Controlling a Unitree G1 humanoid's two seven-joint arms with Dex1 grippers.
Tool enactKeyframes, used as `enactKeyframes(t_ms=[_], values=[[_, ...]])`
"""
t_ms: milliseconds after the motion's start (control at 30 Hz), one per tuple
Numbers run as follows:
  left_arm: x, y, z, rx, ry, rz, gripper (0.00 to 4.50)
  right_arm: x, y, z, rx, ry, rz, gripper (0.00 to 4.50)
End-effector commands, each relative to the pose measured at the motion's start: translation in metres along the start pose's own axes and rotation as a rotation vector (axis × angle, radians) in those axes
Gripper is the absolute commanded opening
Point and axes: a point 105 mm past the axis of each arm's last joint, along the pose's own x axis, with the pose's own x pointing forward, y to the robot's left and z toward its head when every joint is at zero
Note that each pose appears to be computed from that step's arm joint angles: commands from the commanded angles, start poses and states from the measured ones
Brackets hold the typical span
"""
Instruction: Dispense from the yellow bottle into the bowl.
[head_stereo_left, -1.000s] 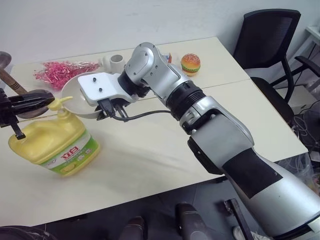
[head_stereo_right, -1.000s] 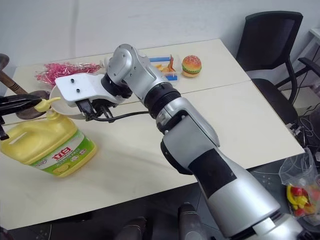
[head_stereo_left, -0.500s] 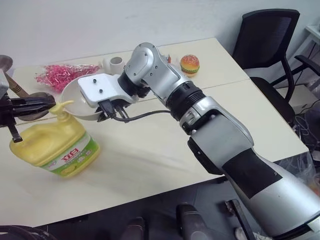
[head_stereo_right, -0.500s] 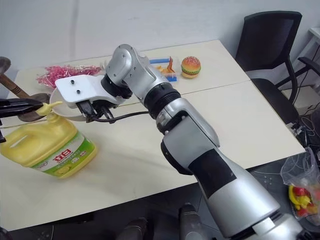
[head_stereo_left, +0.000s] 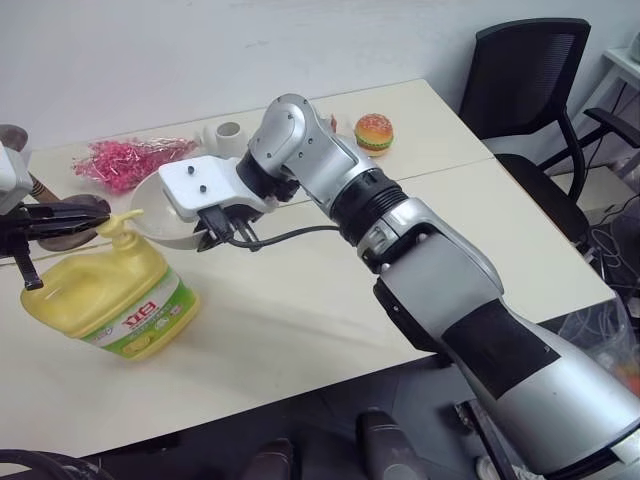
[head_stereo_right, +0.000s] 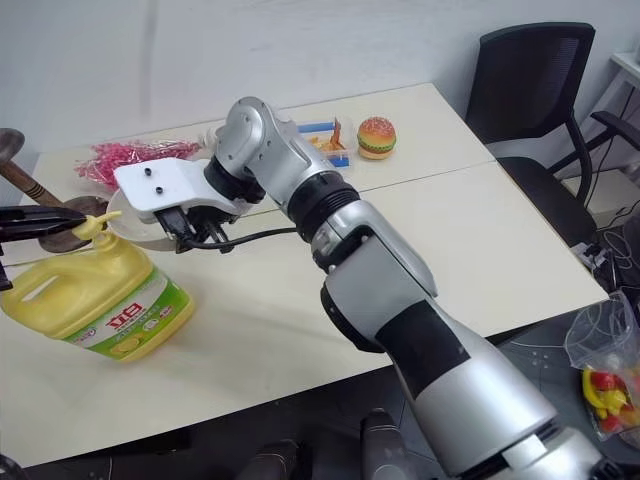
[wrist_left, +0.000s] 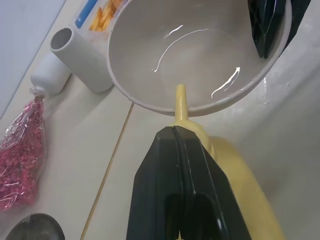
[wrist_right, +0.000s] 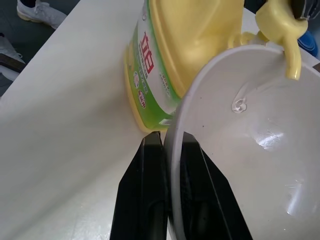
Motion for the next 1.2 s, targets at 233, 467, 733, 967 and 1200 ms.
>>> enactKeyframes(t_ms=[233,467,733,967,1200], values=[[0.012,-0.012,0.004,-0.196,-0.068,-0.106,0.02,-0.008,-0.008,0.023,-0.084,-0.068,-0.043,0.00],[-0.029,-0.017,0.064,-0.203,-0.236,-0.163,0.39,-0.014,-0.003,0.014,-0.079,-0.068,-0.033,0.00],[-0.064,-0.025,0.085,-0.170,-0.258,-0.137,2.68,-0.029,0.010,-0.011,-0.024,-0.081,-0.024,0.00],[-0.052,-0.068,0.093,-0.160,-0.258,-0.249,4.46,-0.061,0.059,-0.083,0.173,-0.051,-0.106,0.00],[-0.020,-0.111,0.058,-0.117,-0.139,-0.282,4.46,-0.080,0.142,-0.174,0.315,0.168,-0.278,0.00]])
